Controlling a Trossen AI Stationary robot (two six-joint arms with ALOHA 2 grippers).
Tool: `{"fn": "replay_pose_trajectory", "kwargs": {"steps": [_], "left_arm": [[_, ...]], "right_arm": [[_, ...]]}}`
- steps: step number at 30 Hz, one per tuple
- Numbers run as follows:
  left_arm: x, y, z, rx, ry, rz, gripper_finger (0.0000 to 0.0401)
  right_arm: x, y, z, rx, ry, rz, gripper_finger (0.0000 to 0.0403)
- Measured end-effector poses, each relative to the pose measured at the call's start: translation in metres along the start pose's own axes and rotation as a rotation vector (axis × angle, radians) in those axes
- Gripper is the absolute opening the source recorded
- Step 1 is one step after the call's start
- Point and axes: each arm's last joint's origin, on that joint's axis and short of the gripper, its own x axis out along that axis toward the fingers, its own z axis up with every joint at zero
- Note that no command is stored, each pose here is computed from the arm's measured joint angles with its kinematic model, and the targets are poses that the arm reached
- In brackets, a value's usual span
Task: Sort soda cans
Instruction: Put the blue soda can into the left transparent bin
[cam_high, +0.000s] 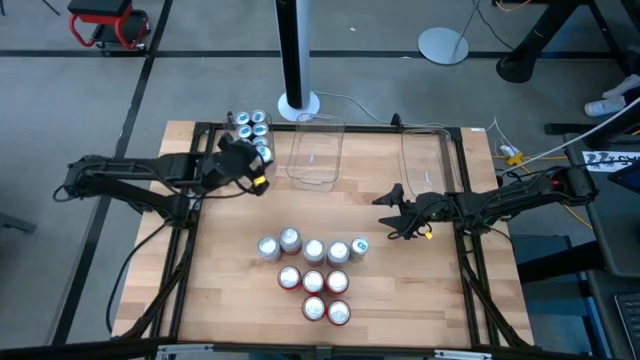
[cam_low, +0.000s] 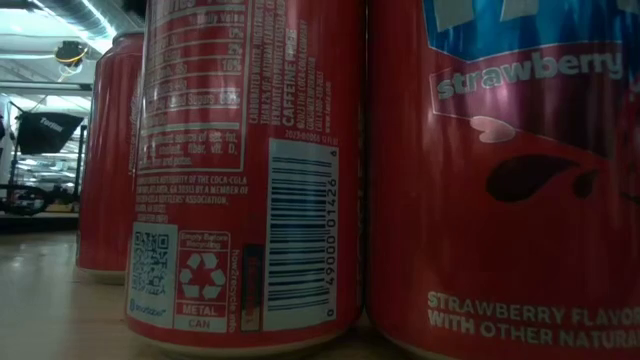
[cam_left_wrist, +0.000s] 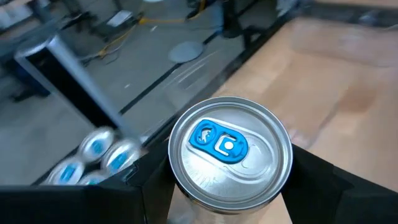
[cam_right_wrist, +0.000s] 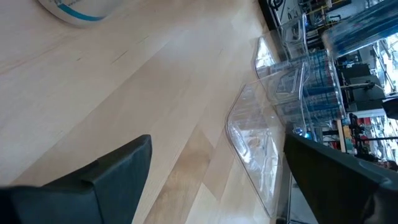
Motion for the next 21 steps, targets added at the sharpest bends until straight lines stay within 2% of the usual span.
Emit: {"fn": "replay_pose_trajectory", "kwargs": {"steps": [4, 12, 21], "left_arm": [[0.009, 0.011, -0.017, -0.051, 0.030, 0.058, 0.0228], [0.032, 0.015, -0.047, -0.090, 0.065, 0.124, 0.0228], [0.048, 0.013, -0.072, -0.136, 0.055, 0.088, 0.0228]], "right_arm": [[0.000, 0.000, 0.000, 0.001, -0.002, -0.004, 0.0367], [0.000, 0.000, 0.000, 0.001, -0.002, -0.004, 0.0367], [0.000, -0.001, 0.000, 0.001, -0.002, -0.005, 0.0367]]}}
